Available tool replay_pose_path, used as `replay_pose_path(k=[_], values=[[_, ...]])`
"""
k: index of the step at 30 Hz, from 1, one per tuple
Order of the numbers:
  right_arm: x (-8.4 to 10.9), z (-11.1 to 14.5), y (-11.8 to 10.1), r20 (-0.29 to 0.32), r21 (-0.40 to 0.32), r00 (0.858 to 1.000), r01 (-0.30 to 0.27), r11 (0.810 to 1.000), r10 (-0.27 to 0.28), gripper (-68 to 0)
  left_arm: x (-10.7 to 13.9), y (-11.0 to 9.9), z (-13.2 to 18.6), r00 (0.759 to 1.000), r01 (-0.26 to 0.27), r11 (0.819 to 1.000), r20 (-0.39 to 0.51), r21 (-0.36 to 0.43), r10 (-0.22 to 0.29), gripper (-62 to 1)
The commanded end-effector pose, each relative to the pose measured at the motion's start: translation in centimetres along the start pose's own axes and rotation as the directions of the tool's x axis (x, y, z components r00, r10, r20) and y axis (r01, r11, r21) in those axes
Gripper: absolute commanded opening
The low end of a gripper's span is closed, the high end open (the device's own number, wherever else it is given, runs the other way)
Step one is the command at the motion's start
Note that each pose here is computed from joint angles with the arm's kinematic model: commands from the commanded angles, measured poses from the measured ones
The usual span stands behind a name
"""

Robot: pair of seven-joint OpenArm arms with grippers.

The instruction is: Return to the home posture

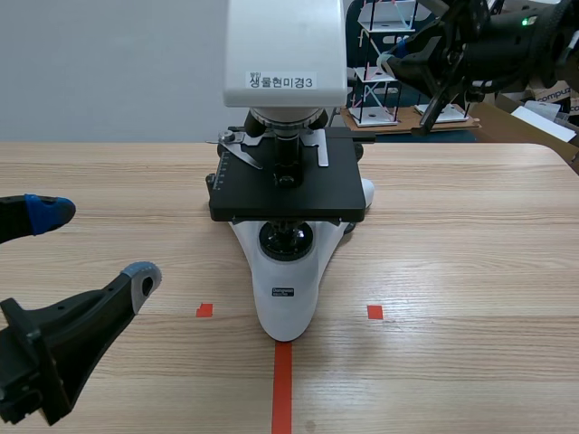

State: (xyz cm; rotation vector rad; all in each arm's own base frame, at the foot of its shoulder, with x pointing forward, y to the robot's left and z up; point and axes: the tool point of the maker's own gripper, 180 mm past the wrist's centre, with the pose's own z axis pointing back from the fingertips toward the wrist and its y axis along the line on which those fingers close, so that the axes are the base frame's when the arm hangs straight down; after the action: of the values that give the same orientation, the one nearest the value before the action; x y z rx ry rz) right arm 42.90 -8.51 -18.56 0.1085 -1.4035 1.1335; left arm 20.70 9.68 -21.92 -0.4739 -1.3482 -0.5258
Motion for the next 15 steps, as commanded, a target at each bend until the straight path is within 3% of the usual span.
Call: replay_pose_path(k=[1,15], values=[[0.96,0.40,-1.49,0.024,-0.034,1.000,-0.015,0.999,0.016,-66.0,0.77,0.01,-0.01,1.000,-0.003,1.000,0.030,0.004,0.003,1.4],[0.41,0.95,-1.53,0.019,-0.042,1.000,-0.010,0.999,0.010,-66.0,0.77,0.01,-0.01,1.000,-0.003,1.000,0.030,0.004,0.003,1.4]])
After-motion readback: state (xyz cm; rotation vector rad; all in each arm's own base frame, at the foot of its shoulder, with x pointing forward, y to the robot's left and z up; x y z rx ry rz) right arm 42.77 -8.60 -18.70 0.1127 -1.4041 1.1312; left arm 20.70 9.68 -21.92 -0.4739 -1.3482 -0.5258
